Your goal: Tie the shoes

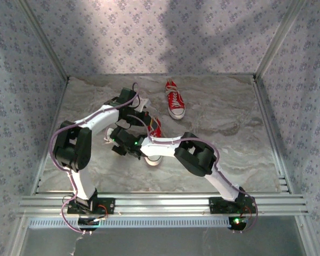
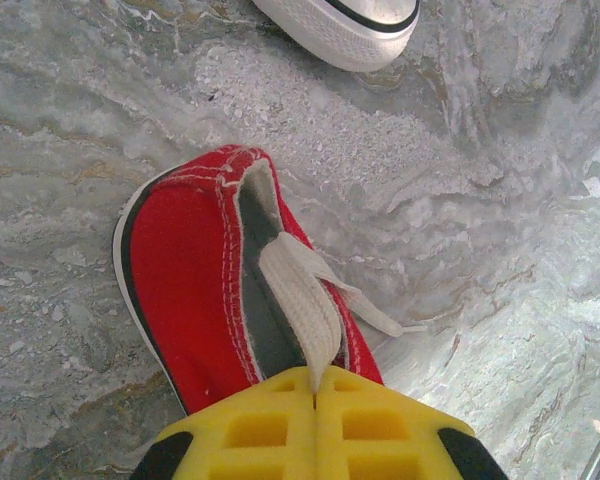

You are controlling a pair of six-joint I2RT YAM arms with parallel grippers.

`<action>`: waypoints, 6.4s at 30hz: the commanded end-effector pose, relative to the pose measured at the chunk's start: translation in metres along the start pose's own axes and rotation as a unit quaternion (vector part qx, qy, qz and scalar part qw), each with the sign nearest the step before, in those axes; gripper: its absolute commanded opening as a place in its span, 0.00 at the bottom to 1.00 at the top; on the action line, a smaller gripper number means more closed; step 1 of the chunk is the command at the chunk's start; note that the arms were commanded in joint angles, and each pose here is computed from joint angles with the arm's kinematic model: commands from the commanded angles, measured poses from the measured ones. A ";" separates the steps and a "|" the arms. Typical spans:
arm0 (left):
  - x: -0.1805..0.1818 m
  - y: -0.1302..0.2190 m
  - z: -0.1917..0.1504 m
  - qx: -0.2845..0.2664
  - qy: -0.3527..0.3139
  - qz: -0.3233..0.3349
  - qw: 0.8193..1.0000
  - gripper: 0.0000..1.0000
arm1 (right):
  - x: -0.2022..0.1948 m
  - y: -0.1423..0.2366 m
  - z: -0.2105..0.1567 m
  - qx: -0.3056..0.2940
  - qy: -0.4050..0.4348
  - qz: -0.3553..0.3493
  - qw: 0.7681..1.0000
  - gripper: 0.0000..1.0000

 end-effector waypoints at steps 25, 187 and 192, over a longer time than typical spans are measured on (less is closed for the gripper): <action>-0.007 0.000 0.004 0.002 -0.016 -0.024 1.000 0.00 | 0.027 0.016 -0.014 0.035 -0.024 0.084 0.996 0.00; -0.009 0.002 -0.011 0.034 -0.022 -0.050 0.998 0.00 | -0.016 0.030 -0.041 0.191 0.451 -0.129 0.862 0.49; -0.010 0.002 -0.011 0.034 -0.023 -0.052 0.998 0.00 | -0.027 0.017 -0.046 0.209 0.457 -0.144 0.853 0.49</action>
Point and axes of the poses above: each hand's point on the last joint's axis, 136 mm out from that joint toward the fingers, its own y axis back along the fingers, its own x axis along the line the jaws close on, z = x × y, the point moved 6 cm from there along y, back along the fingers, and after that the axes turned 1 degree about -y, right-handed, at the moved point
